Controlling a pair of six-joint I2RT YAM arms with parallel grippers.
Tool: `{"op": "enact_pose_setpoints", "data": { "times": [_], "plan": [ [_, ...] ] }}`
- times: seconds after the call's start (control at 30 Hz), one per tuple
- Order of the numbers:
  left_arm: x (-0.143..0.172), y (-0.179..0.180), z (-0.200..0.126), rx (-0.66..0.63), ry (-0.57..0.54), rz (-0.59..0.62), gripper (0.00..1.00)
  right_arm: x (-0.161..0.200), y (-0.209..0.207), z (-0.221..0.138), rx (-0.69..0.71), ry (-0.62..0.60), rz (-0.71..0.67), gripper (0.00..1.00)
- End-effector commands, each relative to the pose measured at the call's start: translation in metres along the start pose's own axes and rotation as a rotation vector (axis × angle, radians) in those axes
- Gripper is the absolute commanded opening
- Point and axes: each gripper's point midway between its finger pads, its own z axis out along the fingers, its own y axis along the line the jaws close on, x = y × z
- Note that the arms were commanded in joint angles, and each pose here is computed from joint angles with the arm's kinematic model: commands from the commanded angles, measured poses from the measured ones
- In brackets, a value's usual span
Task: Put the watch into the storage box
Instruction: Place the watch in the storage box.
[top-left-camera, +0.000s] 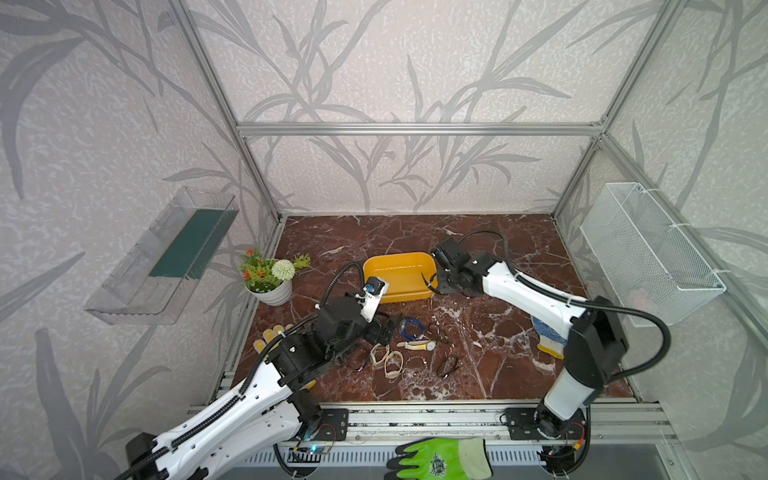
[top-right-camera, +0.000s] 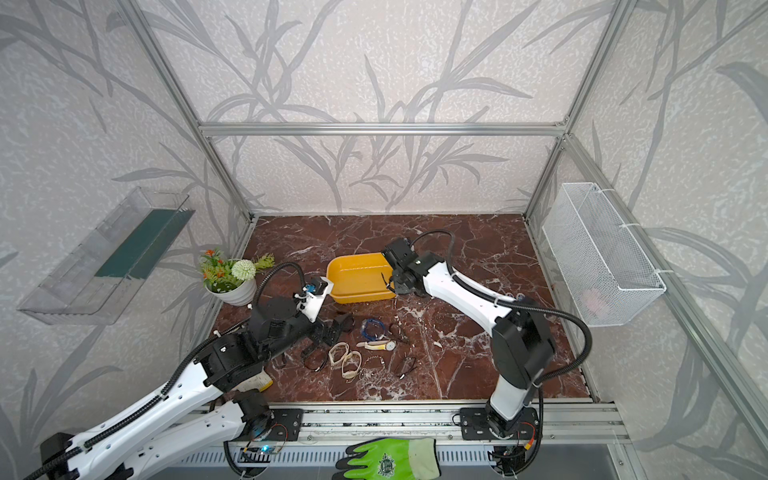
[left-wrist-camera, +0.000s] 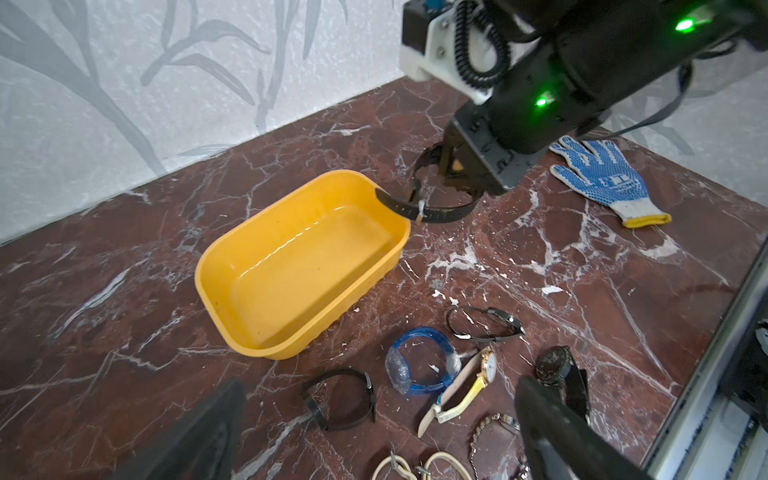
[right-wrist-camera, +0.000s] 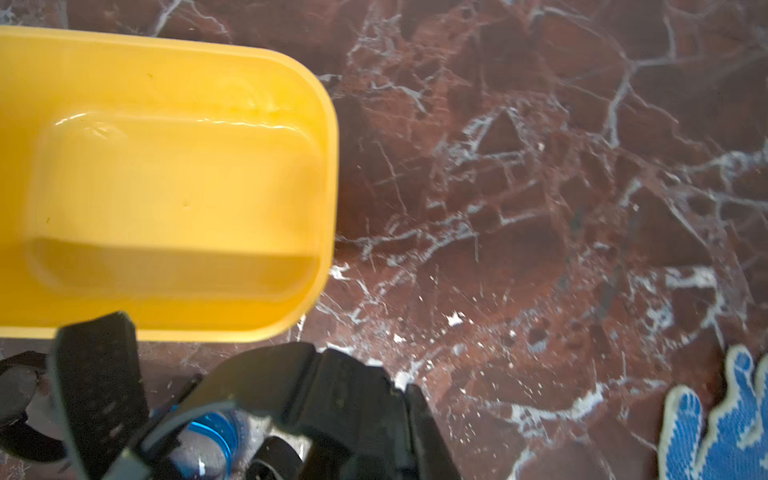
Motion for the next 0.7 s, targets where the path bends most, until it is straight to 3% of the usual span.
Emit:
{"op": "enact_pose_setpoints", "data": {
  "times": [0.0,0.33,0.67],
  "plan": [
    [0.011,0.017,-0.005,-0.095,0.019,-0.029,0.98,-0.015,0.023,0.016,-0.033,0.026,-0.14,0.0],
    [0.016,0.036,-0.006,-0.208,0.04,-0.026,0.98,-0.043,0.068,0.082,-0.032,0.071,-0.23,0.0],
    [0.016,0.036,-0.004,-0.211,0.044,-0.025,0.98,-0.036,0.088,0.126,-0.032,0.132,-0.263,0.0]
  ]
}}
